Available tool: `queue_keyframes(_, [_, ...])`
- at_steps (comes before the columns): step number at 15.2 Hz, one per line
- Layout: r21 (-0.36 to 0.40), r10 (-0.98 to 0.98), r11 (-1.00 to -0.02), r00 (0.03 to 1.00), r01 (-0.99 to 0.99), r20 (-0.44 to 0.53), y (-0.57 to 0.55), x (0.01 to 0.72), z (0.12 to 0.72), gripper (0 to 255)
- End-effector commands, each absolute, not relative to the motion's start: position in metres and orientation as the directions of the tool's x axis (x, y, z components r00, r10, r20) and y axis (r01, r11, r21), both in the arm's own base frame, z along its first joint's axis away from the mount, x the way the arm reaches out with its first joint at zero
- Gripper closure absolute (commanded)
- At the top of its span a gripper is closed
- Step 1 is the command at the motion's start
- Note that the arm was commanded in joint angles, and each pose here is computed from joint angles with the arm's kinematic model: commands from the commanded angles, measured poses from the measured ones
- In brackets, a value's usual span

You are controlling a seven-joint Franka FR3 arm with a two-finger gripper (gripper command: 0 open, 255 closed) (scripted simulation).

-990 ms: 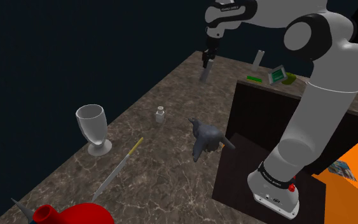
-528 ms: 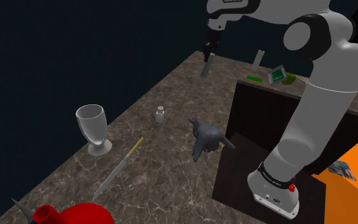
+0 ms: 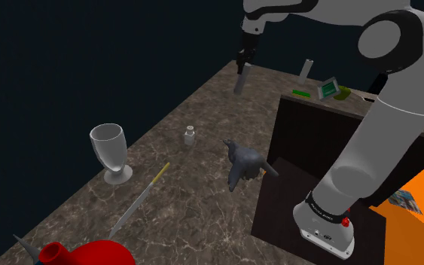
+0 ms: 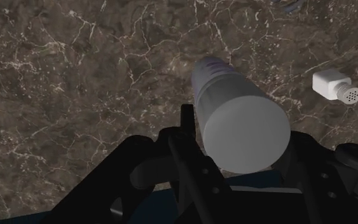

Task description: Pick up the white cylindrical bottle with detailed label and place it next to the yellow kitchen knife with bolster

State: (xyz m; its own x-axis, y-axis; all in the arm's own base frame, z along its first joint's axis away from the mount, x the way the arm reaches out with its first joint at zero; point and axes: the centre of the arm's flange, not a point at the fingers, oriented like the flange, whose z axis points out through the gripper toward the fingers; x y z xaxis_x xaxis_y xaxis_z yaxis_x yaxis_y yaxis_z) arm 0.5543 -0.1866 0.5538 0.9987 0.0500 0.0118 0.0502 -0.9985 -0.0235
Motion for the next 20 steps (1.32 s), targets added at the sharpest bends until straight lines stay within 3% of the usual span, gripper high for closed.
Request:
queue_keyframes(1, [-0.023, 0.049, -0.999, 0.999, 0.049, 0.012, -0.161, 0.549, 0.556, 255])
queue_keyframes(20, [-0.023, 0.049, -0.999, 0.999, 0.049, 0.012, 0.085, 0.498, 0.556, 255])
